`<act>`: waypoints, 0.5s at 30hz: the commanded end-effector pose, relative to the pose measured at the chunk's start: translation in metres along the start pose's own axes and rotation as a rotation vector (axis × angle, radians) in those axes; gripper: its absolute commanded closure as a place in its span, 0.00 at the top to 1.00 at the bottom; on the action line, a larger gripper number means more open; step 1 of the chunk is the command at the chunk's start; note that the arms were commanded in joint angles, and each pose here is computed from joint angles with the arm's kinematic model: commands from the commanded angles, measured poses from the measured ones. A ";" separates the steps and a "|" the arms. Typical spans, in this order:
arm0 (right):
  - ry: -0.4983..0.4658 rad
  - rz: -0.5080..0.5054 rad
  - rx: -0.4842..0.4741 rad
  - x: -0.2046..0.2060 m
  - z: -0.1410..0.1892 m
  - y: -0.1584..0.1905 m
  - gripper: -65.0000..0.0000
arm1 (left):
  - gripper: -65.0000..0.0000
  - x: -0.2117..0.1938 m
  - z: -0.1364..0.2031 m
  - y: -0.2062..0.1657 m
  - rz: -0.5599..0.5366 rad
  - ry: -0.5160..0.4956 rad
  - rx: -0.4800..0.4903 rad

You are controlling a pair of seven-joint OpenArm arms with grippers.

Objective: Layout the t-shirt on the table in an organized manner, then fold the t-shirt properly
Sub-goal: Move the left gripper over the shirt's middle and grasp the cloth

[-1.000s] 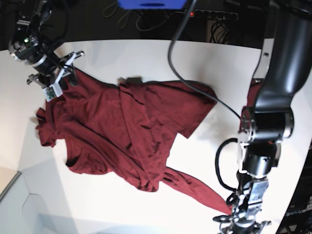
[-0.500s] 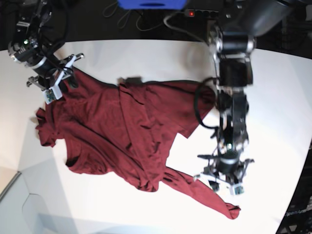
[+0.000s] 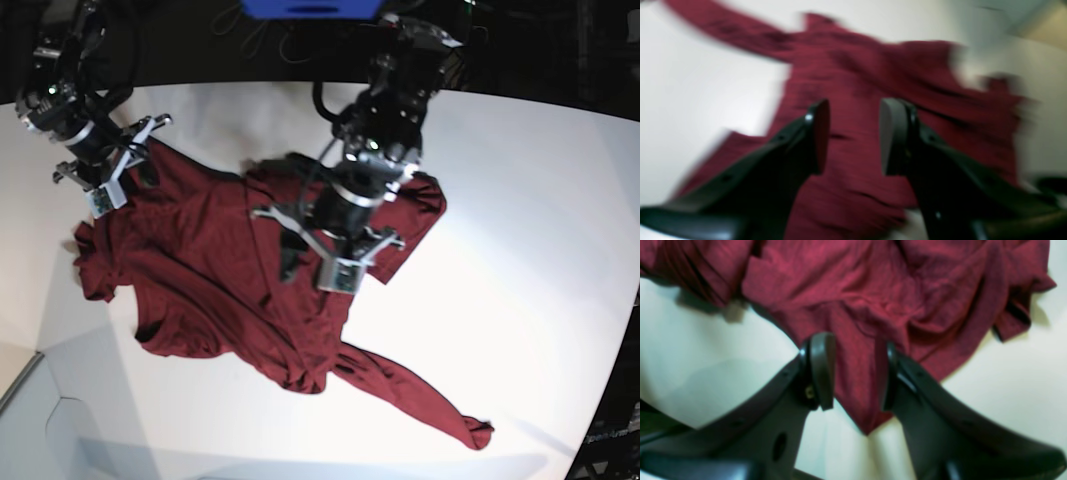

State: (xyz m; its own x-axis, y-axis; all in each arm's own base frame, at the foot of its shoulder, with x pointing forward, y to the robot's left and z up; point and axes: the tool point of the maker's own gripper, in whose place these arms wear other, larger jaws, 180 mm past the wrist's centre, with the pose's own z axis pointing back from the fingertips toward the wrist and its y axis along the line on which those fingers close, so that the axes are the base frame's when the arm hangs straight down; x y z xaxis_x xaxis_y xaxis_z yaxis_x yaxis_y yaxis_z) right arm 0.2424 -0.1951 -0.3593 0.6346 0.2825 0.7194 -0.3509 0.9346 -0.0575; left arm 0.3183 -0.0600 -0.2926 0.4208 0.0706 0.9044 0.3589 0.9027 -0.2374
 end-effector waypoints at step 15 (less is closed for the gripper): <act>-0.037 0.000 -0.066 0.008 0.013 -0.025 0.32 | 0.37 -0.049 0.005 0.003 -0.105 0.115 0.066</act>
State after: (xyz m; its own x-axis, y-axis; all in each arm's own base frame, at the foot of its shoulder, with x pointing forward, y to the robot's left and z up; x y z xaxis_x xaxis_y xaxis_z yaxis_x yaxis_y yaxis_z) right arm 0.2406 -0.2178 -0.3550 0.6427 0.2744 0.7153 -0.3059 0.9479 -0.0887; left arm 0.2851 -0.0544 -0.3528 0.5229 -0.0991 0.8466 0.3533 0.9291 -0.1094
